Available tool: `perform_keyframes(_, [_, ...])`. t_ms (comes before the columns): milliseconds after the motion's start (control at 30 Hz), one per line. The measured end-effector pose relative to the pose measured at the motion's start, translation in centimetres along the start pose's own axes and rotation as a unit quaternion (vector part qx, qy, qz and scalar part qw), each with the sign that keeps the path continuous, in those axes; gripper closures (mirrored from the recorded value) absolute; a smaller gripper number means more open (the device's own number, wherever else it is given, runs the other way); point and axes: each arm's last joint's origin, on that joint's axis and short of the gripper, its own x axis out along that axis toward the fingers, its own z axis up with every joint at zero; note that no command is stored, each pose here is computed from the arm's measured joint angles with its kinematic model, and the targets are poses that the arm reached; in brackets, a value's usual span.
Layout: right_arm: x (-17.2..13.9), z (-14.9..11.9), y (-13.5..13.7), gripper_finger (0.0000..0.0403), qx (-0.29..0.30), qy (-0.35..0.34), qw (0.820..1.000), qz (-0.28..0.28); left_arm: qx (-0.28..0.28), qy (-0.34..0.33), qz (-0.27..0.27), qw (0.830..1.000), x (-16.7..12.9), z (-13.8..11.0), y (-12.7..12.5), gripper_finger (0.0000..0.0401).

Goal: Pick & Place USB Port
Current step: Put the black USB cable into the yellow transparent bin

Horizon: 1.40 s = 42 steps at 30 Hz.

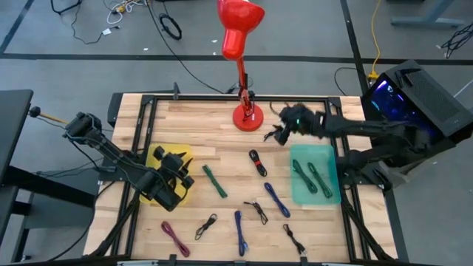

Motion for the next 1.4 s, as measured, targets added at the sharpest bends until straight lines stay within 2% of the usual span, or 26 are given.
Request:
perform_keyframes(133, [0.4, 1.2, -2.7, 0.0166, 0.006, 0.046, 0.999, 0.003, 0.011, -0.019, 0.0, 1.0, 0.0, 0.1, -0.2, 0.025])
perform_keyframes(233, [0.7, 2.9, -3.8, 0.0171, -0.042, 0.062, 0.997, -0.012, 0.011, -0.023, 0.0, 1.0, 0.0, 0.2, -0.2, 0.025])
perform_keyframes(400, [2.5, 5.0, -3.8, 0.0175, -0.113, 0.133, 0.985, -0.001, 0.008, -0.024, -0.001, 1.0, 0.0, 0.2, -0.2, 0.025])
perform_keyframes(467, [3.6, 5.1, -3.5, 0.0175, -0.138, 0.173, 0.975, 0.007, 0.007, -0.024, -0.001, 1.0, 0.0, 0.2, -0.2, 0.025])
perform_keyframes(600, [6.3, 3.6, -2.2, 0.0176, -0.216, 0.254, 0.943, 0.016, 0.007, -0.024, -0.001, 1.0, 0.0, 0.2, -0.2, 0.025])
perform_keyframes(733, [8.2, 2.3, -0.9, 0.0176, -0.246, 0.29, 0.924, 0.045, 0.014, -0.024, -0.002, 1.0, 0.0, 0.2, -0.3, 0.025])
perform_keyframes(1033, [10.1, 1.1, 1.3, 0.0176, -0.282, 0.309, 0.905, 0.07, 0.021, -0.024, -0.002, 0.999, 0.0, 0.2, -0.3, 0.025])
perform_keyframes(1400, [10.6, 1.5, 1.3, 0.0176, -0.28, 0.283, 0.914, 0.081, 0.019, -0.024, -0.003, 1.0, 0.0, 0.2, -0.3, 0.025])
